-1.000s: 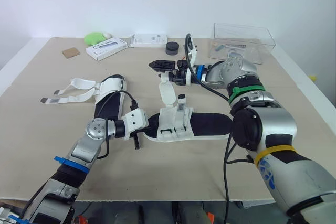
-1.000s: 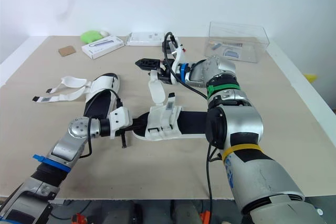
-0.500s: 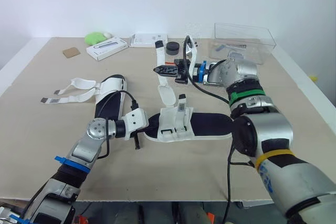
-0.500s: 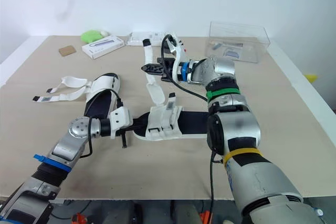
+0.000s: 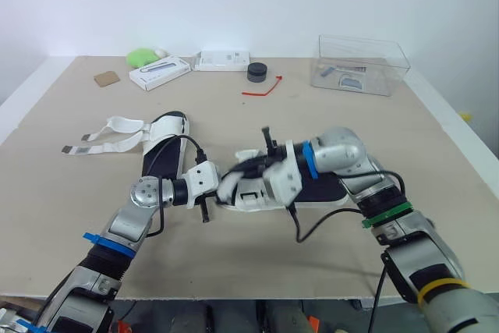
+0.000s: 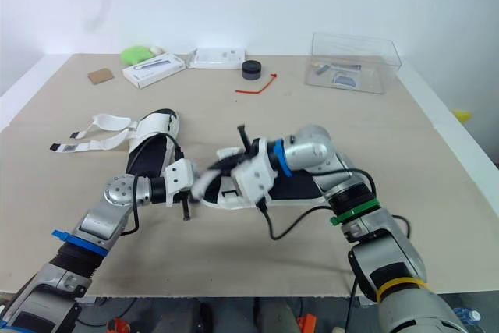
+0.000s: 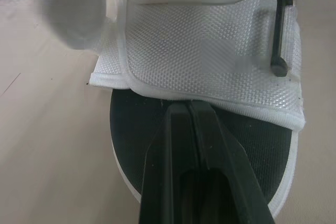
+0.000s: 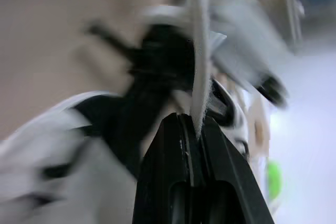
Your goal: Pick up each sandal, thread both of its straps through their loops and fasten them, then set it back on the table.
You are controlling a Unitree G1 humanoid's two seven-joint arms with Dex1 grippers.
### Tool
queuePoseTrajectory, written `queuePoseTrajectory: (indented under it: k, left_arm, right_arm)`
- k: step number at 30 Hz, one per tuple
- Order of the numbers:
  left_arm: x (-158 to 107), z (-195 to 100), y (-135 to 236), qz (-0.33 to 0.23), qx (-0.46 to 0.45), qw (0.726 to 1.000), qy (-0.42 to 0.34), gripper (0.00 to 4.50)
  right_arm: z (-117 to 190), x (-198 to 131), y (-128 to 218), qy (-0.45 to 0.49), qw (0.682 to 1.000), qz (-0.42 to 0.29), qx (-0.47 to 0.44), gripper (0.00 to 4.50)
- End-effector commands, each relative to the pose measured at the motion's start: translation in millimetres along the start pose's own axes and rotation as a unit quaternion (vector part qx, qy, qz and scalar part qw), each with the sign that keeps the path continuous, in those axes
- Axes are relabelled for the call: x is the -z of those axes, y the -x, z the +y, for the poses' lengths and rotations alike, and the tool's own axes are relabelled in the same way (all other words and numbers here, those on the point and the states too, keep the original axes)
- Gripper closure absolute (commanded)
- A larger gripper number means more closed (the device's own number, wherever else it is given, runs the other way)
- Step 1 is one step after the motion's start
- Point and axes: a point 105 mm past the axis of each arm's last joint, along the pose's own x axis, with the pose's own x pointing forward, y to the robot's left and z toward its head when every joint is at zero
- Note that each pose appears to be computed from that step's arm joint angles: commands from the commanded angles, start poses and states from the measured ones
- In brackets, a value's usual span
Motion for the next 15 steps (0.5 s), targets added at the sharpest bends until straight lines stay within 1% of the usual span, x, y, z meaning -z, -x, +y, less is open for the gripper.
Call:
queuePoseTrajectory:
  k: [1,4,7,8,10,11,12,15]
  left_arm:
    - [23,-8,0,0.045,0.012,0.999,0.022,4.5]
    - [23,-7,0,0.046,0.013,0.999,0.022,4.5]
    - [23,-7,0,0.046,0.014,0.999,0.022,4.5]
    - [23,-7,-1,0.046,0.014,0.999,0.022,4.5]
    - [23,-8,-2,0.045,0.018,0.999,0.022,4.5]
    - [23,-8,-2,0.045,0.019,0.999,0.022,4.5]
    - [23,-8,-2,0.045,0.021,0.999,0.022,4.5]
    - [23,-8,-3,0.045,0.024,0.998,0.022,4.5]
  right_arm:
    - [-5,-9,6,0.119,0.993,-0.022,-0.01,4.47]
    - [4,-5,8,0.11,0.993,-0.023,-0.032,4.47]
    - [-1,-4,8,0.107,0.994,-0.02,-0.018,3.42]
    - [-4,-4,9,0.11,0.994,-0.019,-0.011,3.0]
    - [-7,-4,18,0.122,0.992,-0.011,-0.006,2.22]
    - [-7,-3,23,0.122,0.993,-0.006,-0.004,1.76]
    - [-5,-4,30,0.121,0.993,0.0,-0.005,1.42]
    - [-2,-4,49,0.1,0.995,0.02,0.004,1.42]
